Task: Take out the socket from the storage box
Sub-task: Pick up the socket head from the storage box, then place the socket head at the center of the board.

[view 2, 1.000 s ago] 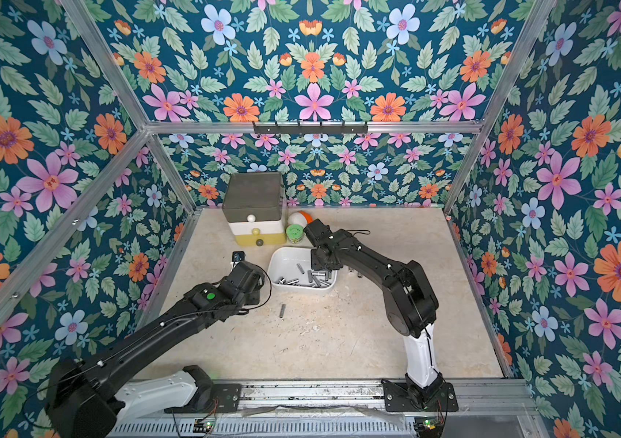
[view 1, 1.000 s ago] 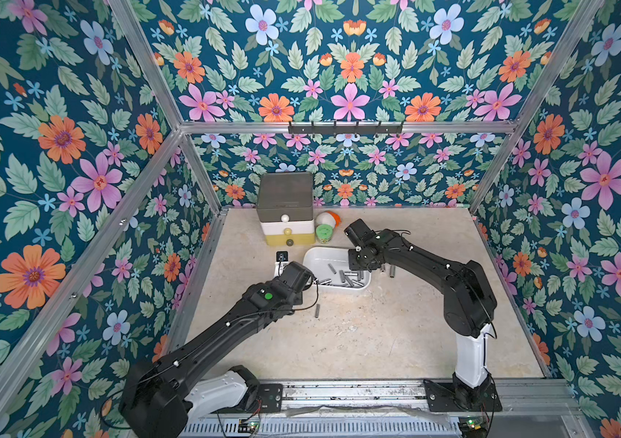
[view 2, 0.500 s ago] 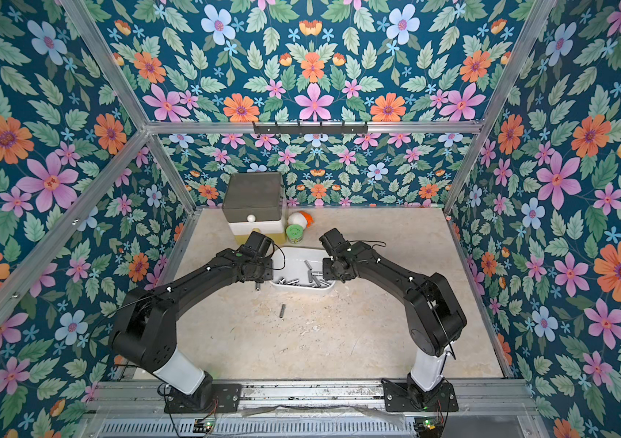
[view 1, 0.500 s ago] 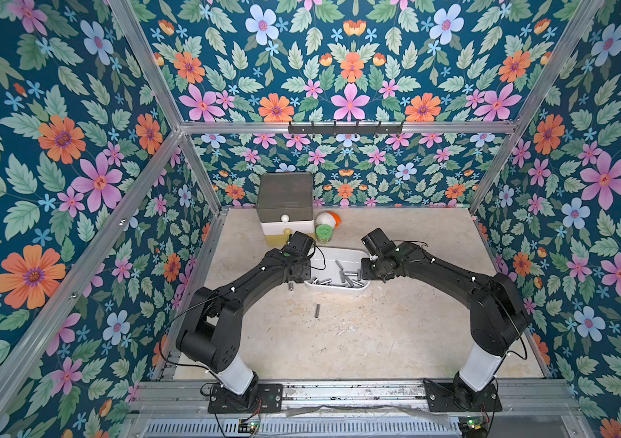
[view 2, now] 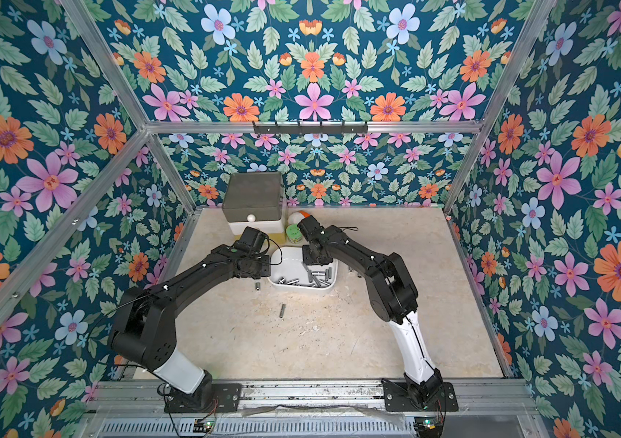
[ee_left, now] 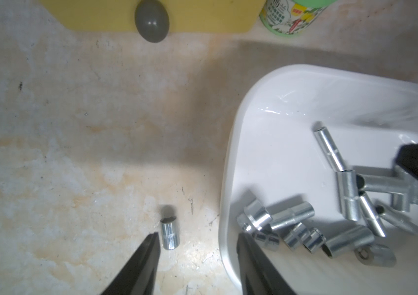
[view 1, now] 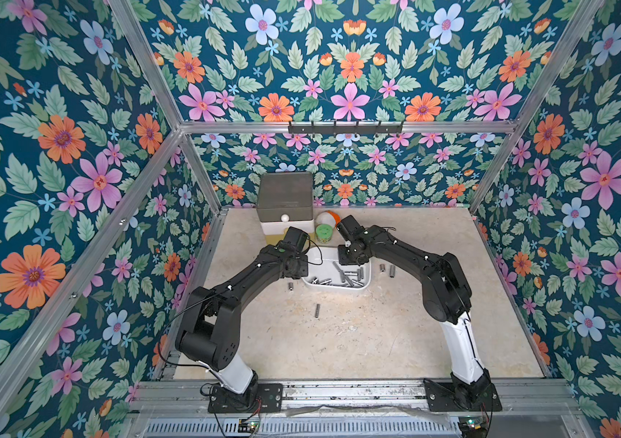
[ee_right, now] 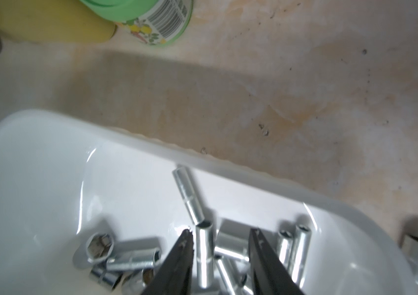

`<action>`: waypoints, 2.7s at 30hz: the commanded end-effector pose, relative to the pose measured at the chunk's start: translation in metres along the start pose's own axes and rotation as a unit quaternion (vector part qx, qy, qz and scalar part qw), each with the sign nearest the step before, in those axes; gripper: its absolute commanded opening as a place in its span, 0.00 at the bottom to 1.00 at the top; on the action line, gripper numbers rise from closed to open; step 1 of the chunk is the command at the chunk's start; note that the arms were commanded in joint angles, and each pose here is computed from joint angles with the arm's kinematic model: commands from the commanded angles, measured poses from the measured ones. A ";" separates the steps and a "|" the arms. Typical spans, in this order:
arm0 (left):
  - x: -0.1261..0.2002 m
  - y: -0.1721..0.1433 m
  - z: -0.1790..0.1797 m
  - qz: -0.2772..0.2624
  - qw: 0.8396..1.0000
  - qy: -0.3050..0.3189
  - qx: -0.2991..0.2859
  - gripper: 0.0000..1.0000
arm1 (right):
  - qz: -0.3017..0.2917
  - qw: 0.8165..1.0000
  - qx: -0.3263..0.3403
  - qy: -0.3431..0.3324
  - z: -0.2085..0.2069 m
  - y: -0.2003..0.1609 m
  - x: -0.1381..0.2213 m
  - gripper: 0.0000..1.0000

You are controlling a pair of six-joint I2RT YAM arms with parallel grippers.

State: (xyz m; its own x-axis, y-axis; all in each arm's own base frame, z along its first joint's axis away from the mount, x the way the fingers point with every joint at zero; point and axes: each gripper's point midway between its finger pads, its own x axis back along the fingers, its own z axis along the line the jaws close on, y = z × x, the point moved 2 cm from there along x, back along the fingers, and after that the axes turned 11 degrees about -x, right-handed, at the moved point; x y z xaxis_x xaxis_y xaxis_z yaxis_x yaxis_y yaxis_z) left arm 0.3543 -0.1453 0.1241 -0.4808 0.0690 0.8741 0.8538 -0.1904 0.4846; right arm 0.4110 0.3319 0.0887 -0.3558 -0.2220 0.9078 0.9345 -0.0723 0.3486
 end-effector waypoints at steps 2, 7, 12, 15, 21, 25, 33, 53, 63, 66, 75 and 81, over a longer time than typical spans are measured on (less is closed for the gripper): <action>0.014 -0.005 0.003 0.008 1.000 0.001 -0.006 0.56 | 0.022 0.999 0.022 -0.019 0.008 -0.006 -0.014 0.40; 0.033 -0.010 0.007 0.001 1.000 -0.001 -0.011 0.56 | 0.031 0.999 0.027 -0.019 0.020 -0.008 -0.029 0.39; 0.046 -0.021 0.011 -0.004 1.000 -0.001 -0.016 0.57 | 0.043 0.999 0.025 -0.022 0.024 -0.017 -0.044 0.37; 0.051 -0.027 0.014 -0.008 1.000 0.001 -0.019 0.57 | 0.051 0.998 0.032 -0.025 0.028 -0.027 -0.053 0.36; 0.052 -0.034 0.017 -0.011 1.000 0.004 -0.017 0.57 | 0.065 0.996 0.032 -0.056 0.021 -0.045 -0.067 0.35; 0.051 -0.035 0.017 -0.009 1.000 0.005 -0.017 0.57 | 0.065 0.995 0.027 -0.067 0.018 -0.051 -0.069 0.29; 0.052 -0.038 0.019 -0.012 1.000 0.010 -0.014 0.57 | 0.045 0.999 -0.001 -0.021 0.043 -0.033 -0.045 0.04; 0.062 -0.051 0.024 -0.021 1.000 0.009 -0.012 0.57 | 0.096 0.955 -0.168 0.224 0.061 -0.006 0.070 0.00; 0.073 -0.066 0.027 -0.039 0.999 0.003 0.000 0.58 | 0.117 0.951 -0.176 0.224 0.053 -0.075 0.082 0.00; 0.078 -0.065 0.027 -0.049 0.999 -0.001 0.002 0.58 | 0.103 0.959 -0.171 0.199 0.052 -0.099 0.078 0.00; 0.082 -0.062 0.031 -0.065 0.998 0.008 0.002 0.57 | 0.085 0.971 -0.178 0.134 0.070 -0.166 0.040 0.00; 0.083 -0.062 0.030 -0.067 0.998 0.005 0.000 0.57 | 0.071 0.975 -0.185 0.097 0.074 -0.181 0.011 0.00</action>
State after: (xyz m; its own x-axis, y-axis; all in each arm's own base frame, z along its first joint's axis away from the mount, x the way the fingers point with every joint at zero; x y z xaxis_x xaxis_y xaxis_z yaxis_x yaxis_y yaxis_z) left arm 0.2664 -0.0987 0.1656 -0.5845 0.0889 0.8065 0.7867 -0.1813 0.5901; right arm 0.2280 0.4099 0.0557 -0.1853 -0.4551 0.8709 0.9503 -0.3086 0.0410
